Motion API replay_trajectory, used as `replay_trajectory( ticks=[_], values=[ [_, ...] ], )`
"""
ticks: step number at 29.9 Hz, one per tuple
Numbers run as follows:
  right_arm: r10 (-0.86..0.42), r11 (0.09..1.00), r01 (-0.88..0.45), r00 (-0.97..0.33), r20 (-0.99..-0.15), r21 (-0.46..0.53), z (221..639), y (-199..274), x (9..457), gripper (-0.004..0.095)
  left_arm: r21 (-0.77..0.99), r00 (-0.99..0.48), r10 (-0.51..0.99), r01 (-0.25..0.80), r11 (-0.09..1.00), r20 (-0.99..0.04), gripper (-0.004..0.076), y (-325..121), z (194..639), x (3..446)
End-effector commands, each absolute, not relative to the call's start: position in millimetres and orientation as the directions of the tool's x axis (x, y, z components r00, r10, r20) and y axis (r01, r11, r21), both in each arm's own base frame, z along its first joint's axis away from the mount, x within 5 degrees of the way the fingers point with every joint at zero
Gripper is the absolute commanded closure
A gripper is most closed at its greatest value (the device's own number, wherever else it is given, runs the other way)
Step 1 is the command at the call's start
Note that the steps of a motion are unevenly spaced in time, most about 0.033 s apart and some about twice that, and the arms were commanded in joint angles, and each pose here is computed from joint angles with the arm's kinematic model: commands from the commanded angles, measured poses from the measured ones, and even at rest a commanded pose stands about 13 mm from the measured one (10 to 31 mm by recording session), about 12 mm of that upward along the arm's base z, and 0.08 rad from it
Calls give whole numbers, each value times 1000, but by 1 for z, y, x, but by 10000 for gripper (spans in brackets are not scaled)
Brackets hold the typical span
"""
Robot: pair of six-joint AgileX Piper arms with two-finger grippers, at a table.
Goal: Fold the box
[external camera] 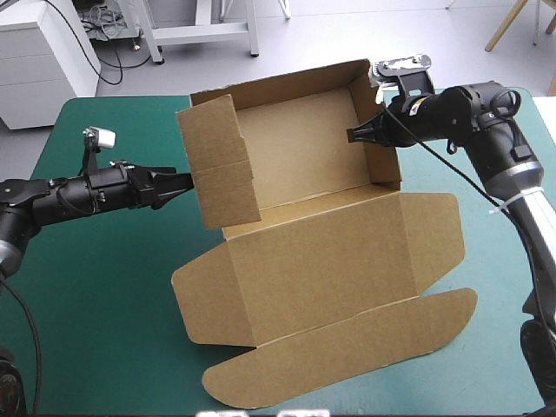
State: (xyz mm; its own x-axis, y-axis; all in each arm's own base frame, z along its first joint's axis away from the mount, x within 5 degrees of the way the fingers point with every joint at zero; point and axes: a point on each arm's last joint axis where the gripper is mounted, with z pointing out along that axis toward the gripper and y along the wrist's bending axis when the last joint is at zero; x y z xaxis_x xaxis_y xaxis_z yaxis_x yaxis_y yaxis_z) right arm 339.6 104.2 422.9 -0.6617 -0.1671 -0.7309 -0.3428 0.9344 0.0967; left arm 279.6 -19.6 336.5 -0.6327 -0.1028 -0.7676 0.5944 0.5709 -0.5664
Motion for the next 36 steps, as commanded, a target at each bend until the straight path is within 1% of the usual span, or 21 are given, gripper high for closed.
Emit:
replay_trajectory(
  ticks=[1,5,10,19,22,25,26,28,30,34,36],
  values=[
    [-106,934,-338,-572,-813,116,449,103,332,908,-592,-576,-184,681,430,-796,126,-30,368,266],
    [-106,936,-335,-572,-813,113,448,103,333,908,-609,-577,-217,677,413,-788,126,-30,371,267],
    [-102,937,-331,-566,-818,112,449,102,334,908,-599,-565,-214,693,401,-797,126,-35,376,262],
    [-85,943,-312,-564,-821,117,449,101,334,908,-587,-562,-175,744,320,-808,126,-63,380,256],
    [-66,944,-302,-572,-818,135,449,102,334,908,-590,-561,-189,730,346,-806,126,-65,380,259],
    [-83,939,-319,-573,-815,128,449,108,332,908,-641,-599,-233,683,350,-766,126,-64,381,262],
    [-94,937,-327,-571,-815,121,449,111,331,908,-634,-593,-231,686,357,-772,126,-64,382,262],
    [-107,934,-340,-569,-815,115,449,119,328,908,-607,-577,-205,694,389,-791,126,-64,385,263],
    [-102,938,-328,-569,-816,111,449,125,326,908,-600,-586,-185,668,440,-789,126,-67,388,266],
    [-109,947,-311,-556,-824,85,449,136,322,908,-529,-587,-140,569,630,-798,126,-78,397,270],
    [-113,950,-303,-550,-828,72,450,141,320,908,-490,-580,-126,529,693,-805,126,-87,401,267]
  ],
)
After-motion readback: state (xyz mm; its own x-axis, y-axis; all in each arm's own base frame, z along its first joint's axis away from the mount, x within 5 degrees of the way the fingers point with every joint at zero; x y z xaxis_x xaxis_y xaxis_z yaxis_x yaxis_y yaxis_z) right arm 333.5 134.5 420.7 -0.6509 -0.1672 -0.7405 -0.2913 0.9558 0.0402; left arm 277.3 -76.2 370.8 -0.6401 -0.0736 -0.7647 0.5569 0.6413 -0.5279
